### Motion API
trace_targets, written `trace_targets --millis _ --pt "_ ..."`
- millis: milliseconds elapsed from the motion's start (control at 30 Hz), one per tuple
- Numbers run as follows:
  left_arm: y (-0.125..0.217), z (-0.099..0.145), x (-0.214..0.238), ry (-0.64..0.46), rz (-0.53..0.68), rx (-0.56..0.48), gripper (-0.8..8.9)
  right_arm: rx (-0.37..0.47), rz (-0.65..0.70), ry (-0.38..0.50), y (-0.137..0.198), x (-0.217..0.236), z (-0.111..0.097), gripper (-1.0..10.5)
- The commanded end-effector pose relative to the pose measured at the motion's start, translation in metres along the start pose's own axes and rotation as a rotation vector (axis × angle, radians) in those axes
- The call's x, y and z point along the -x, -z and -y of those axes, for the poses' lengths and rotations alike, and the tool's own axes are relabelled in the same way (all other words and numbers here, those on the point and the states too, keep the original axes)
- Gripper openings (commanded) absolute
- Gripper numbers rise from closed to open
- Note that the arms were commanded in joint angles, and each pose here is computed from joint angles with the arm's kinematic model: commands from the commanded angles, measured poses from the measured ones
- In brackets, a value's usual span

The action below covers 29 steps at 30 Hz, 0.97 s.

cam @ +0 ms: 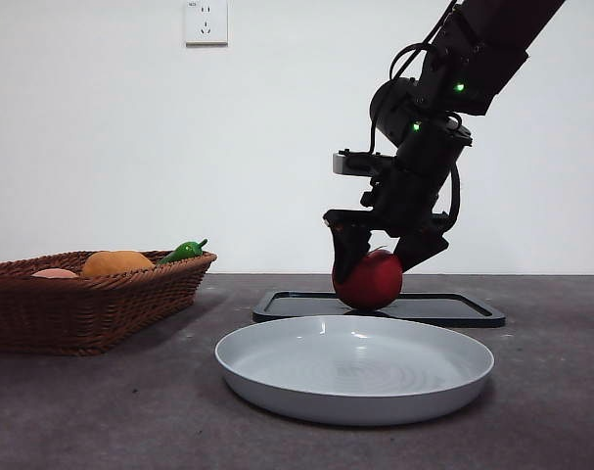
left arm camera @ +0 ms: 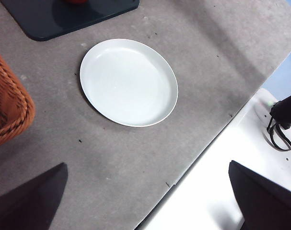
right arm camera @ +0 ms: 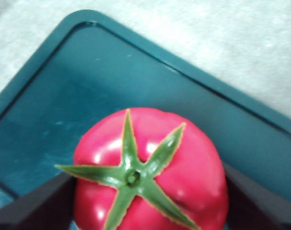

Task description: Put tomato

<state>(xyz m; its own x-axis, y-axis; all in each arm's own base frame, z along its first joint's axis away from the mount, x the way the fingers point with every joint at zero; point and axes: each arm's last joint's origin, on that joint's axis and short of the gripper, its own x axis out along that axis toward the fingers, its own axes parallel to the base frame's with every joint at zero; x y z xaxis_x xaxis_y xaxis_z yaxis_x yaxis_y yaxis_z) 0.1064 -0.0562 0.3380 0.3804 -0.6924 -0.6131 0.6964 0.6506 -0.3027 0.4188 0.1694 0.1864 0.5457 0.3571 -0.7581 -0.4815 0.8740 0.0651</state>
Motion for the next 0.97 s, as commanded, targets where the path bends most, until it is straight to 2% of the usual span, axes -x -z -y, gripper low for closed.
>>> trace_targets --millis 33,300,500,767,967 --pt "-0.003 0.001 0.001 0.008 0.01 -0.018 5.58 -0.016 -0.005 -0.016 -0.002 -0.007 -0.003 4.9" --pt "-0.003 0.001 0.001 0.008 0.007 -0.016 5.58 -0.019 -0.02 -0.015 -0.003 0.002 -0.004 4.9" --pt "-0.003 0.001 0.001 0.008 0.008 -0.016 5.58 -0.019 -0.013 -0.013 -0.011 0.031 -0.007 4.9" --pt "-0.003 0.001 0.001 0.008 0.009 -0.017 5.58 -0.015 0.023 -0.012 -0.024 0.096 -0.014 4.9" --pt "-0.003 0.001 0.001 0.008 0.011 -0.018 5.58 -0.01 0.096 -0.033 -0.029 0.168 -0.024 4.9"
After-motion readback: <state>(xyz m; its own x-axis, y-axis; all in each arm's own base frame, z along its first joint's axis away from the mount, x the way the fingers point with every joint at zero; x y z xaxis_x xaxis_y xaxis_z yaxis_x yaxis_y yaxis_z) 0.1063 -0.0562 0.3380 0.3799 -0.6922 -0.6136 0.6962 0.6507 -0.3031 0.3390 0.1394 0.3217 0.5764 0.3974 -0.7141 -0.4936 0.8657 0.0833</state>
